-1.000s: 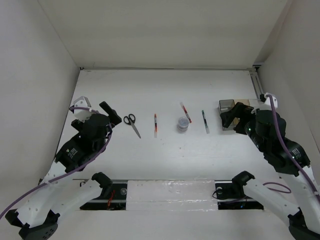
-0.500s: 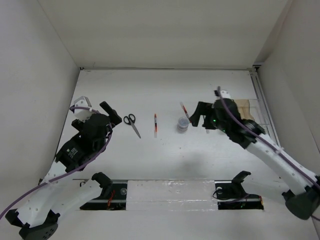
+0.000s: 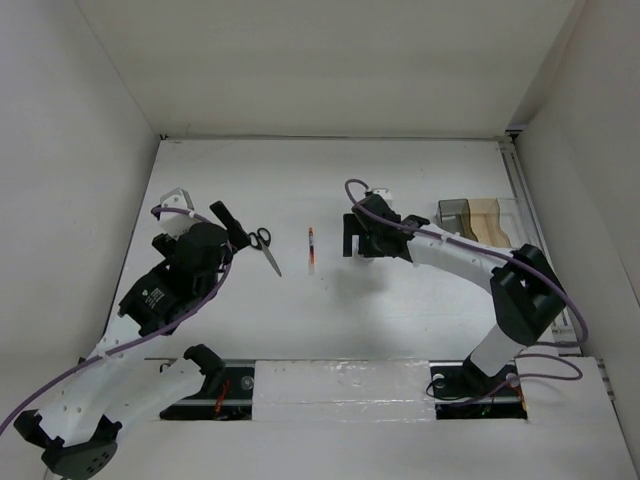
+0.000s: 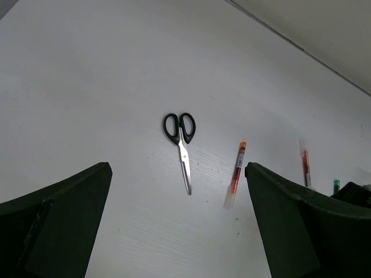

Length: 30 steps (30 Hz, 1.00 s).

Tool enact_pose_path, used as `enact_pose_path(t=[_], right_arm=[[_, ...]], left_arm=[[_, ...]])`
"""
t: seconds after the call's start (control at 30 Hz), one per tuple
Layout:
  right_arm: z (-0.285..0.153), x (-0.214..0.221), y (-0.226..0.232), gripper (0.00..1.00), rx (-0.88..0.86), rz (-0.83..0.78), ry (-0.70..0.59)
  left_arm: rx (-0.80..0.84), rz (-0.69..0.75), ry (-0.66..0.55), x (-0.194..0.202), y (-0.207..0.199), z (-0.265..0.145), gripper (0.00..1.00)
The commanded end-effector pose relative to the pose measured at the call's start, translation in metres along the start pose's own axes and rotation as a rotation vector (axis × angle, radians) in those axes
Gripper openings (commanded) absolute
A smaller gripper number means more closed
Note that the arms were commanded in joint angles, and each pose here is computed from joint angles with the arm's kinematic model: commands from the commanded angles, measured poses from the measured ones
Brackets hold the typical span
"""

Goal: Sort the stationery into containers
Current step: Pick up the stationery from the center of the board.

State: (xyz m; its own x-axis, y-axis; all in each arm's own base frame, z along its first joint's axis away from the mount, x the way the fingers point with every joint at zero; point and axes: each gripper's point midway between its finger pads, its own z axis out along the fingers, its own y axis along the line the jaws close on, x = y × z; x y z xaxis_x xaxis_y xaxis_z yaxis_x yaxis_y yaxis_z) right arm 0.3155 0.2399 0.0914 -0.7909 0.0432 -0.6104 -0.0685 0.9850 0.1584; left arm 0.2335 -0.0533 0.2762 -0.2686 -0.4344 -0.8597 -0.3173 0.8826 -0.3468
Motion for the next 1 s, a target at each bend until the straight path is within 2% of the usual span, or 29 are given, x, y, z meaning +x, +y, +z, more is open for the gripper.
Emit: enact_pose_path(t=[0.0,0.37,0.5,0.6,0.7,0.77,0.8,0.83,0.87,0.97], right_arm=[[0.005,-0.041,0.013,1.0,-0.019,0.032,-0.117],[0.035,-0.046,-0.004,0.98,0.048,0.024,-0.087],[0.039,-0.045,-0.004,0.89,0.049,0.023,-0.086],[0.04,-0.041,-0.006,0.85,0.054,0.021,-0.078],[0.044,-0.04,-0.01,0.76,0.065,0.025,-0.071],[0.045,-0.038,-0.011,0.68,0.066,0.024,-0.07],[0.045,-0.038,-0.011,0.58,0.066,0.024,-0.07],[0.046,-0.034,-0.013,0.58,0.07,0.022,-0.062],[0.046,-0.034,-0.013,0.47,0.07,0.022,-0.062],[0.047,-0.03,-0.016,0.49,0.076,0.019,-0.053]], left_arm=[[0.015,0.016,0.003,0.002,-0.004,0.003,1.0],[0.023,0.025,0.011,0.004,-0.007,0.004,1.0],[0.023,0.034,0.011,0.006,-0.006,0.006,1.0],[0.023,0.043,0.011,0.006,-0.006,0.006,1.0],[0.023,0.043,0.011,0.006,-0.006,0.006,1.0],[0.023,0.043,0.011,0.006,-0.006,0.006,1.0],[0.023,0.043,0.011,0.006,-0.006,0.006,1.0],[0.023,0.043,0.011,0.006,-0.006,0.006,1.0],[0.023,0.043,0.011,0.006,-0.006,0.006,1.0],[0.027,0.037,0.006,0.004,-0.006,0.004,1.0]])
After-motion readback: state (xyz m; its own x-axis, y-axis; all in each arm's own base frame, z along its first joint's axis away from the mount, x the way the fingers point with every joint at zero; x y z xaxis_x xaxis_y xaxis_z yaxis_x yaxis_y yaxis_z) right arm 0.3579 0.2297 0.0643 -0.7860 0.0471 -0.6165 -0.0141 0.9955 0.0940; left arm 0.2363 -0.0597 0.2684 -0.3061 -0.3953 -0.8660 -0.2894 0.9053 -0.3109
